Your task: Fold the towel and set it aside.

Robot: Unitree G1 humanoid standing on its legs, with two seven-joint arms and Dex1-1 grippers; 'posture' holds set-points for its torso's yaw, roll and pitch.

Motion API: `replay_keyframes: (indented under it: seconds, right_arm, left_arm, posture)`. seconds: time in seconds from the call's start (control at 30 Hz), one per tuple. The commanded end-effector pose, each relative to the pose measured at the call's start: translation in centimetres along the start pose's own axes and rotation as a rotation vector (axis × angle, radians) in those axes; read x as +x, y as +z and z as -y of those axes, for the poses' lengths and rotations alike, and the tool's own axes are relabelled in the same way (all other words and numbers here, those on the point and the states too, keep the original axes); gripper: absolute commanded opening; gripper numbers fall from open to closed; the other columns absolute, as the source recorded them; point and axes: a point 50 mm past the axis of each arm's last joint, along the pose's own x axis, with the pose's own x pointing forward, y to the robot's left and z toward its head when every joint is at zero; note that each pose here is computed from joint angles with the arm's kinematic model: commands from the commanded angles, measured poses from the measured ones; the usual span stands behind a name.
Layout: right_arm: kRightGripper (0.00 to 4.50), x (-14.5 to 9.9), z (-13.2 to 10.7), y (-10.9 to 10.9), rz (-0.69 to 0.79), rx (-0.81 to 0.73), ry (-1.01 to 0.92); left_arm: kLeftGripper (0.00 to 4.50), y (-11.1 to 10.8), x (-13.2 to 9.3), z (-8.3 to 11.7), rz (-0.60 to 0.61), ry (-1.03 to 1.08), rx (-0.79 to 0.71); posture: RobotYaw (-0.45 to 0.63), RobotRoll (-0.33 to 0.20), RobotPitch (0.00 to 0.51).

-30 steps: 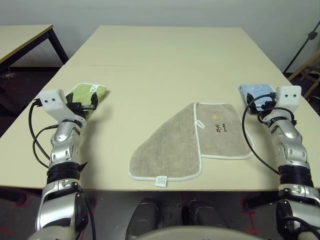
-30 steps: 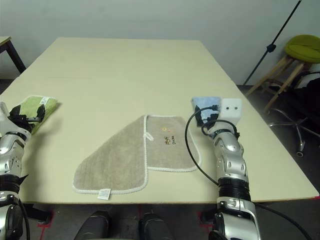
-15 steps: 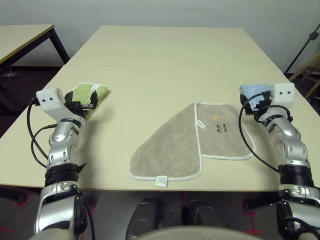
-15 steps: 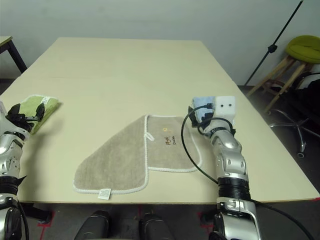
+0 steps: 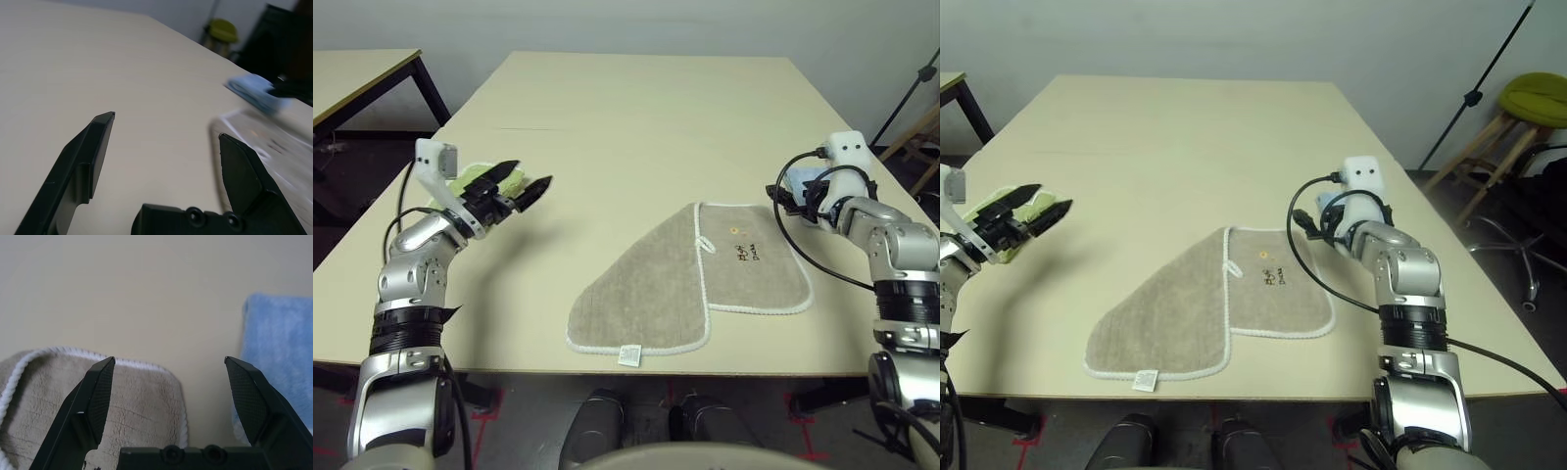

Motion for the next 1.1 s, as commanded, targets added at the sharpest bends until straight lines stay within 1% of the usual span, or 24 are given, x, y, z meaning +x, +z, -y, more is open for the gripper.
replay_keyframes:
  seconds: [0.03,0.2,0.3,0.37,0.47,0.6,0.8,0.9,1.0,1.03,1.1]
  right_arm:
    - [4.5,0.9,0.1,-1.1,-0.123,-0.015,-0.006]
    - [4.5,1.9,0.5,-1.8,-0.178,0.018,-0.027]
    - [4.5,2.5,0.2,-2.2,-0.198,0.038,-0.022]
    - [4.5,2.9,0.2,-2.4,-0.209,0.04,-0.028]
    - [4.5,3.3,0.2,-2.8,-0.227,0.06,-0.03]
    - [4.5,3.8,0.3,-3.9,-0.266,0.059,-0.056]
    - [4.5,4.0,0.5,-5.0,-0.305,0.059,-0.082]
    - [3.83,4.0,0.5,-5.1,-0.311,0.057,-0.082]
    - [2.74,4.0,0.4,-4.7,-0.296,0.049,-0.076]
    - [2.41,4.1,0.4,-4.4,-0.287,0.043,-0.076]
    - [1.62,4.2,0.2,-3.5,-0.248,0.027,-0.069]
  left_arm:
    - [4.48,-0.1,0.0,1.8,-0.069,-0.174,-0.05]
    - [4.48,-0.1,-0.2,3.3,-0.127,-0.334,-0.022]
    - [4.48,-0.3,-0.3,3.9,-0.15,-0.391,0.022]
    - [4.48,-0.5,-0.4,4.3,-0.169,-0.417,0.009]
    - [4.48,-0.6,-0.3,4.6,-0.17,-0.429,-0.009]
    - [4.48,-0.9,-0.2,4.9,-0.184,-0.427,-0.026]
    - [4.48,-1.2,-0.2,5.1,-0.204,-0.407,-0.046]
    - [4.5,-1.4,-0.3,5.2,-0.218,-0.405,-0.054]
    - [4.5,-1.6,0.0,5.5,-0.237,-0.403,-0.05]
    - [4.5,-1.6,0.1,5.6,-0.24,-0.406,-0.05]
    - [4.5,-1.4,0.4,5.9,-0.249,-0.401,-0.047]
  posture:
    - [0.16,0.0,0.03]
    - [0.18,0.0,0.026]
    - [0.18,0.0,0.022]
    - [0.19,0.0,0.021]
    - [0.19,0.0,0.02]
    - [0.19,0.0,0.018]
    - [0.2,0.0,0.018]
    - [0.2,0.0,0.019]
    - [0.2,0.0,0.019]
    - [0.2,0.0,0.019]
    - [0.2,0.0,0.021]
